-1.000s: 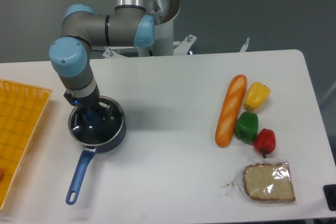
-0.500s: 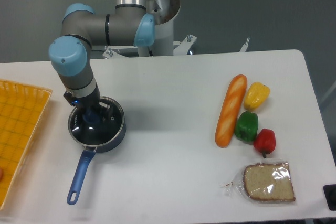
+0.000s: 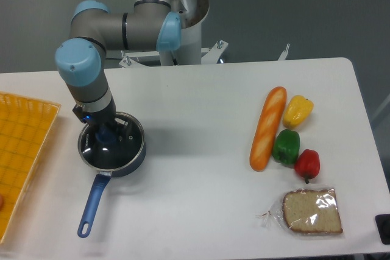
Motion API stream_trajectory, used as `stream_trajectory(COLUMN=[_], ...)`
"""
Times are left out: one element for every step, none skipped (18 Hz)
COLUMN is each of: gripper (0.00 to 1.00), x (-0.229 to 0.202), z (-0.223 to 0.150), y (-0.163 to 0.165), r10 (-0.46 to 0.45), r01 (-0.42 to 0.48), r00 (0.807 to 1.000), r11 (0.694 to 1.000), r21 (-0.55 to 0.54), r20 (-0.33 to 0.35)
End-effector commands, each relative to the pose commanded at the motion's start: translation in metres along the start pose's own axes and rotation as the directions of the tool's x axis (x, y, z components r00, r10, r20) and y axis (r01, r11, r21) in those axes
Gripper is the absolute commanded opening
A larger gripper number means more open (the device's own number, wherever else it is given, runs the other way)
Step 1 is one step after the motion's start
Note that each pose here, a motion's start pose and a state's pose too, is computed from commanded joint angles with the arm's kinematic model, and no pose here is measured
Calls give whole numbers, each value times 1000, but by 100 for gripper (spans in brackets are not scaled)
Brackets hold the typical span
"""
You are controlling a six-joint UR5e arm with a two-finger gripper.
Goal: Open the lid
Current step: 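Close the gripper on the blue lid knob, then lift the glass lid off the saucepan and carry it aside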
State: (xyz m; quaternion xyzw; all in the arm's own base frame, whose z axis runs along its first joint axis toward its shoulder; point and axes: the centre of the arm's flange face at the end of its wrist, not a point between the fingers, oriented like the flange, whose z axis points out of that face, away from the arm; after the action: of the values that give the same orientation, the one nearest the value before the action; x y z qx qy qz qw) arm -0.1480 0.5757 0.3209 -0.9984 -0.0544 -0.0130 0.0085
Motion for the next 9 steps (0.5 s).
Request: stream_trajectory(gripper=[45,45,45,45,45,45,45,45,45], x=[-2,-2,-2,-2,-3,-5,-11,-15,-16], z=[-1,-2,-2,-1,-3,-5,-12,-19,-23], y=[0,1,1,2,2,1,3,4,3], r10=[-2,-2,0,4,7,11,5,4,9], r01=[2,2,0,-4,-7,-12,-6,-4,-9], r00=[1000,1000,1000,1000,1000,1000,1000,1000,1000], r11=[1000,1000,1000,1000,1000,1000,1000,1000,1000], r21=[1,1,1,-8,-15,-21,-19,-13,-5], r20=[1,1,1,-3,-6,-9,-8,-7,-9])
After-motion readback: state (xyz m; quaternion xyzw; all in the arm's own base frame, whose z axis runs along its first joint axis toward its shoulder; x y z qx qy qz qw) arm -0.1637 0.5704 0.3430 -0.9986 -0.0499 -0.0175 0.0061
